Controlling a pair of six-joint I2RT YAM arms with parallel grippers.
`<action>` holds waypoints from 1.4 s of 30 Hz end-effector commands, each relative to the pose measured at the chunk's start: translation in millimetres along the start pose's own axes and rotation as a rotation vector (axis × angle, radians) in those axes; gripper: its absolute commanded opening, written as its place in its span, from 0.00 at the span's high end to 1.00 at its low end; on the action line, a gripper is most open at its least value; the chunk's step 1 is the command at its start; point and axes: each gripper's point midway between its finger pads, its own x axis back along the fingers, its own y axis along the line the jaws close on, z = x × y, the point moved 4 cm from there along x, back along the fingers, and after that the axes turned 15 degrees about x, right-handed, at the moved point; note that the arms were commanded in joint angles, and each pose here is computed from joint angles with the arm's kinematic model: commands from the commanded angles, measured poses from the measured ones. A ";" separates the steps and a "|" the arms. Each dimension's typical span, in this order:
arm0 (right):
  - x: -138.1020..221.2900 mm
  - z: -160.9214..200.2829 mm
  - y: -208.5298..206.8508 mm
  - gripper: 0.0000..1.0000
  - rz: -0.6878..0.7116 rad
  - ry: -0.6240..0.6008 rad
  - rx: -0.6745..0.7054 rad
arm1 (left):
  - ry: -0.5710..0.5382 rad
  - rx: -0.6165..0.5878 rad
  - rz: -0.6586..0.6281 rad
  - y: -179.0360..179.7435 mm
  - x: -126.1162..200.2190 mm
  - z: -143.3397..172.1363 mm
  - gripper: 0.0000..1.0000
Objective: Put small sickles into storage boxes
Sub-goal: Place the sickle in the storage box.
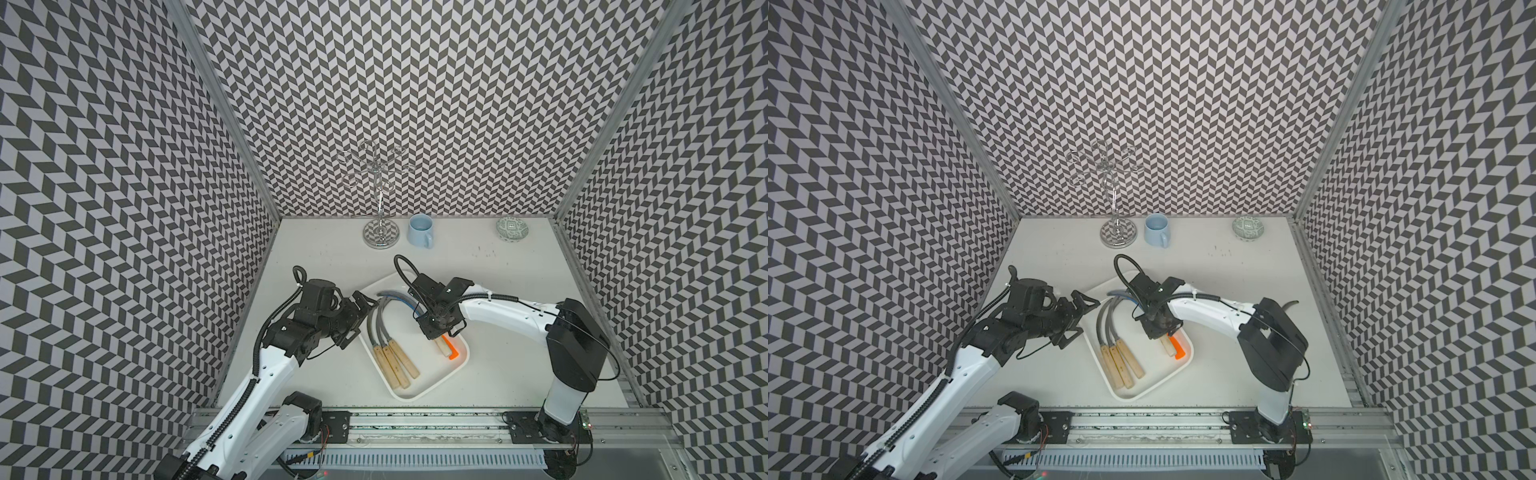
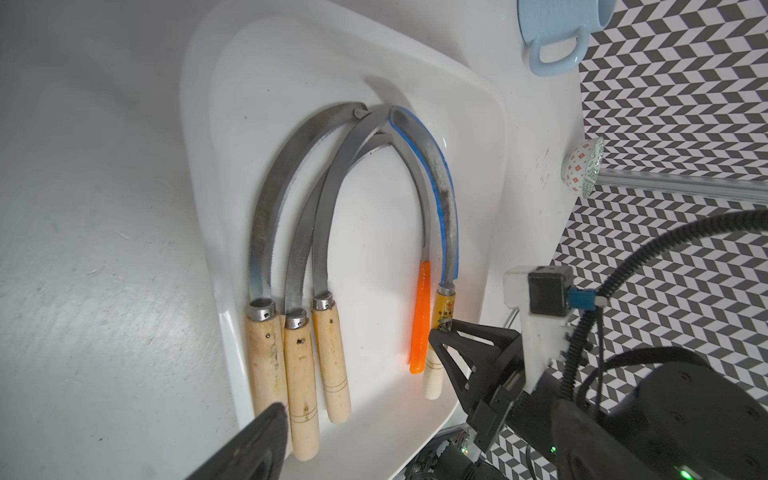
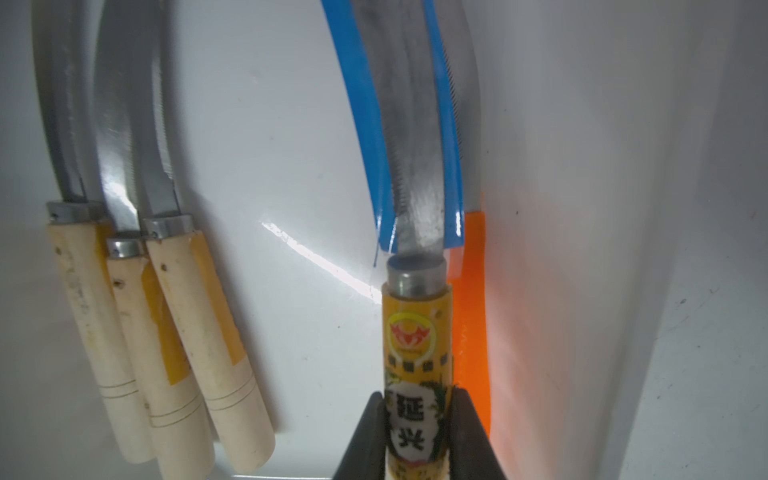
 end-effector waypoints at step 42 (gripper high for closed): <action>-43.1 7.2 4.2 0.76 -0.020 0.062 -0.008 | -0.117 -0.034 -0.173 7.3 12.2 -21.2 0.01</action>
